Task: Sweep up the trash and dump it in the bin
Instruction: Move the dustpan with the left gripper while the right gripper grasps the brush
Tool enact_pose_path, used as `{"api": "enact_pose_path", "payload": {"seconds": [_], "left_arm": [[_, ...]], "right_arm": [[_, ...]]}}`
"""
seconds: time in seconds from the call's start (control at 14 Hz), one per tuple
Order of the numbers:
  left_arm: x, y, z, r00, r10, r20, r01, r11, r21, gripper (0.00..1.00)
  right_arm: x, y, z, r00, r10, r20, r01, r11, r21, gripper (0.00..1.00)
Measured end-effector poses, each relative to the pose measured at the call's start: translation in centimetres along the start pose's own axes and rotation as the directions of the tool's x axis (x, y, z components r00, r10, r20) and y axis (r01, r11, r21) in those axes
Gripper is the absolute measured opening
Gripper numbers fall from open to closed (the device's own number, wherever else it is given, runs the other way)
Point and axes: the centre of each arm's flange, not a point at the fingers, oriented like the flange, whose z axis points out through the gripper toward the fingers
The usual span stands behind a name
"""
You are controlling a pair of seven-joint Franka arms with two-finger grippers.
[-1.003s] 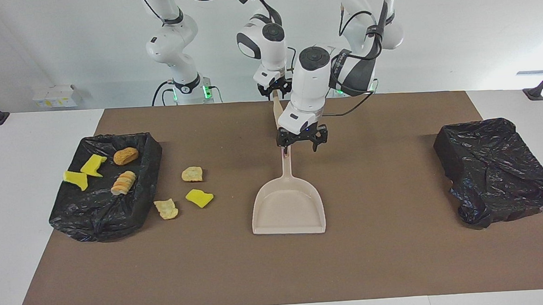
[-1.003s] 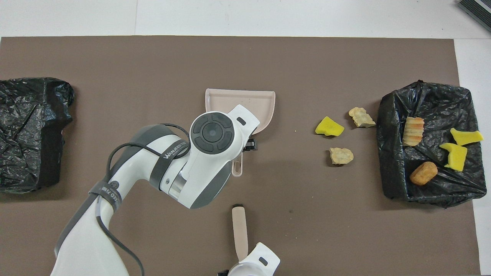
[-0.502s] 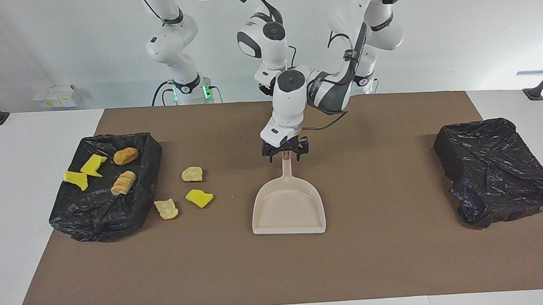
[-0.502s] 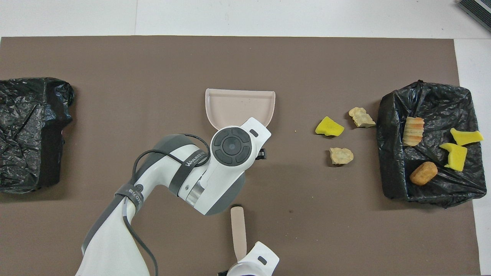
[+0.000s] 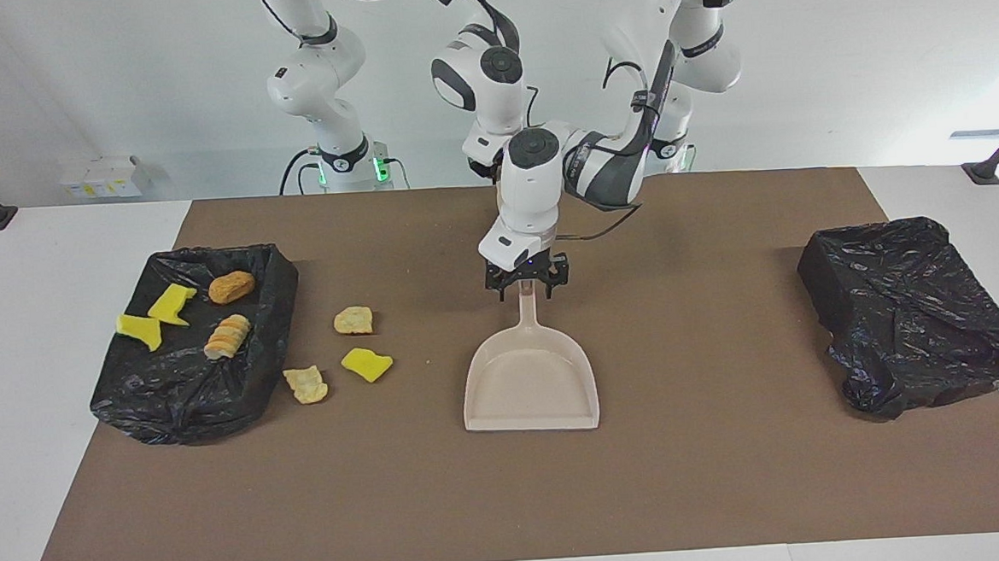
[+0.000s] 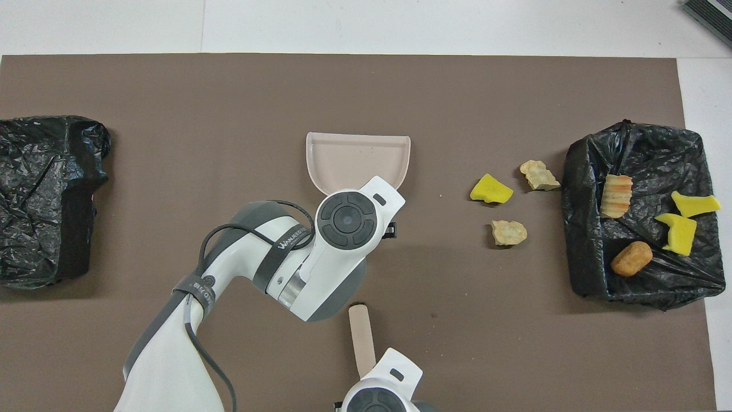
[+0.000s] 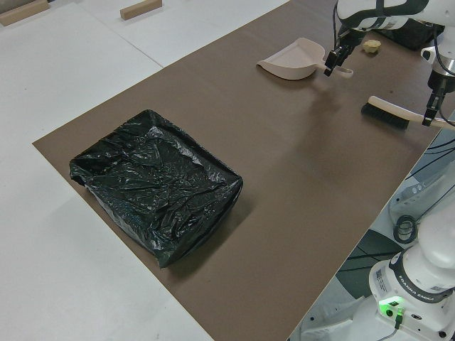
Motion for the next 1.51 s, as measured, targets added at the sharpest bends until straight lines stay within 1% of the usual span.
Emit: {"api": "enact_pose_path", "payload": {"seconds": [0.14, 0.22, 0.29, 0.43, 0.57, 0.65, 0.79, 0.86, 1.0, 1.15, 1.22, 1.29, 1.36, 1.51], "left_arm": [[0.1, 0.0, -0.1, 1.000, 0.018, -0.004, -0.018, 1.000, 0.000, 0.35], [0.1, 0.0, -0.1, 1.000, 0.031, -0.004, -0.031, 1.000, 0.001, 0.31], [0.1, 0.0, -0.1, 0.999, 0.052, -0.005, -0.052, 0.999, 0.001, 0.31], [0.2, -0.1, -0.3, 0.990, 0.139, -0.009, -0.139, 0.990, 0.001, 0.31], [1.5, -1.1, -1.7, 0.975, 0.223, -0.016, -0.223, 0.975, 0.005, 0.31], [2.3, -2.1, -3.0, 0.961, 0.277, -0.010, -0.277, 0.961, 0.013, 0.31], [3.5, -4.2, -6.1, 0.921, 0.389, 0.004, -0.389, 0.921, 0.023, 0.31], [3.9, -5.4, -7.8, 0.892, 0.452, 0.003, -0.452, 0.892, 0.024, 0.31], [4.7, -8.1, -10.5, 0.812, 0.584, -0.002, -0.584, 0.811, 0.027, 0.31], [5.4, -11.8, -12.7, 0.722, 0.691, 0.018, -0.691, 0.722, 0.027, 0.31], [5.4, -13.2, -13.8, 0.688, 0.725, 0.032, -0.726, 0.687, 0.023, 0.31], [5.1, -14.0, -14.6, 0.668, 0.743, 0.050, -0.744, 0.668, 0.015, 0.31], [4.5, -14.4, -15.3, 0.657, 0.750, 0.076, -0.753, 0.659, 0.004, 0.31], [3.2, -14.8, -16.0, 0.642, 0.755, 0.133, -0.760, 0.650, -0.023, 0.31]], "right_arm": [[0.0, 0.0, 0.0, 1.000, -0.002, 0.000, 0.002, 1.000, 0.000, 0.25], [0.0, 0.0, 0.0, 1.000, -0.004, 0.000, 0.004, 1.000, 0.000, 0.25], [0.0, 0.0, 0.0, 1.000, -0.004, 0.000, 0.004, 1.000, 0.000, 0.25], [0.0, 0.0, 0.0, 1.000, -0.004, 0.000, 0.004, 1.000, 0.000, 0.25], [0.4, 0.4, -0.2, 1.000, 0.007, 0.002, -0.007, 1.000, 0.003, 0.25], [0.8, 1.1, -0.6, 1.000, 0.025, 0.011, -0.025, 1.000, 0.001, 0.25], [1.4, 2.4, -1.6, 0.999, 0.046, 0.027, -0.046, 0.999, -0.002, 0.25], [1.5, 2.9, -2.2, 0.998, 0.051, 0.022, -0.051, 0.999, -0.001, 0.25], [2.1, 4.2, -3.6, 0.999, 0.045, -0.017, -0.046, 0.999, -0.027, 0.25], [3.5, 7.0, -5.7, 0.997, 0.057, -0.060, -0.061, 0.997, -0.057, 0.25], [4.6, 8.8, -6.8, 0.996, 0.047, -0.071, -0.051, 0.997, -0.062, 0.25], [5.9, 10.9, -7.7, 0.996, 0.026, -0.084, -0.032, 0.997, -0.076, 0.25], [7.2, 13.1, -8.4, 0.995, 0.006, -0.101, -0.017, 0.995, -0.101, 0.25], [9.5, 16.6, -9.2, 0.992, 0.024, -0.121, -0.040, 0.991, -0.127, 0.25]]}}
